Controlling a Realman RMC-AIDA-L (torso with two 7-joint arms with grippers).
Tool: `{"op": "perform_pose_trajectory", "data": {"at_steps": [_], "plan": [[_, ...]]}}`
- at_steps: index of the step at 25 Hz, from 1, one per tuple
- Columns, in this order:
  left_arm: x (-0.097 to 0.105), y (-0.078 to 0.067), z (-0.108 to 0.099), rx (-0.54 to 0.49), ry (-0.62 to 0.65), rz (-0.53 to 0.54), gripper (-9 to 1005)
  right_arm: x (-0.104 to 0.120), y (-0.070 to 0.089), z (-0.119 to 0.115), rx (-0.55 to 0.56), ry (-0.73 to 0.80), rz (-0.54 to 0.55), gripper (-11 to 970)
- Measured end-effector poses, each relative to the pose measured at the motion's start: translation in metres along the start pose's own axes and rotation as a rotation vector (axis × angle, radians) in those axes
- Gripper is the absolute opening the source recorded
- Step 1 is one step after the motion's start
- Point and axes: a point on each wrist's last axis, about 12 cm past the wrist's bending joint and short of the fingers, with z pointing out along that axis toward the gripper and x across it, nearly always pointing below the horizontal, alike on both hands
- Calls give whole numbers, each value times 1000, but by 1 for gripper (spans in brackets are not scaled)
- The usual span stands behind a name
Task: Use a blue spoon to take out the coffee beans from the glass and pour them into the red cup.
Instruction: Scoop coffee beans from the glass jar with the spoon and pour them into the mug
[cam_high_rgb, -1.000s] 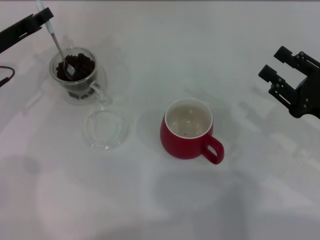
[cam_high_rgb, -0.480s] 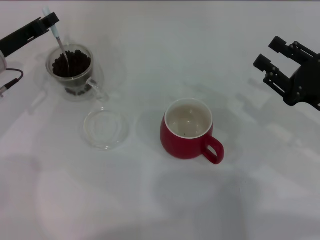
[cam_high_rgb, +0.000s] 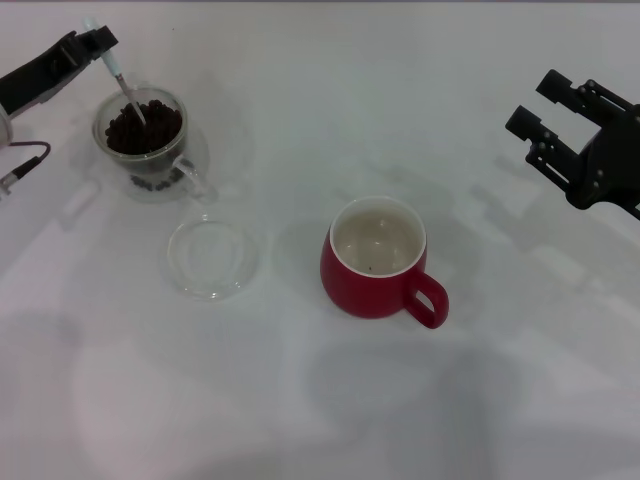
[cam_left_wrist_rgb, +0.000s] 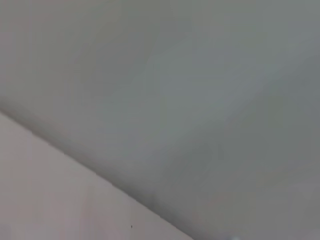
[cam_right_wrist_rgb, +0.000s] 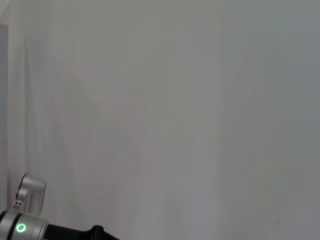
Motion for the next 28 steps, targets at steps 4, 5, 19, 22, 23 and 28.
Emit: {"op": "perform_pose_trajectory", "data": {"at_steps": [4, 5, 19, 22, 23, 28], "plan": [[0, 3, -3, -5, -6, -64, 124, 0, 0, -2, 4, 2, 2, 545], [0, 3, -3, -5, -6, -64, 123, 1, 0, -2, 4, 2, 2, 545], [-5, 14, -19, 10, -88, -275, 124, 1, -1, -4, 22, 4, -1, 545], [-6, 13, -21, 29, -93, -307, 124, 1, -2, -3, 25, 9, -2, 545], [-7, 13, -22, 37, -97, -317, 123, 1, -2, -3, 25, 10, -2, 545], [-9, 15, -29, 71, -123, -351, 125, 0, -3, -2, 22, 10, -6, 545]]}}
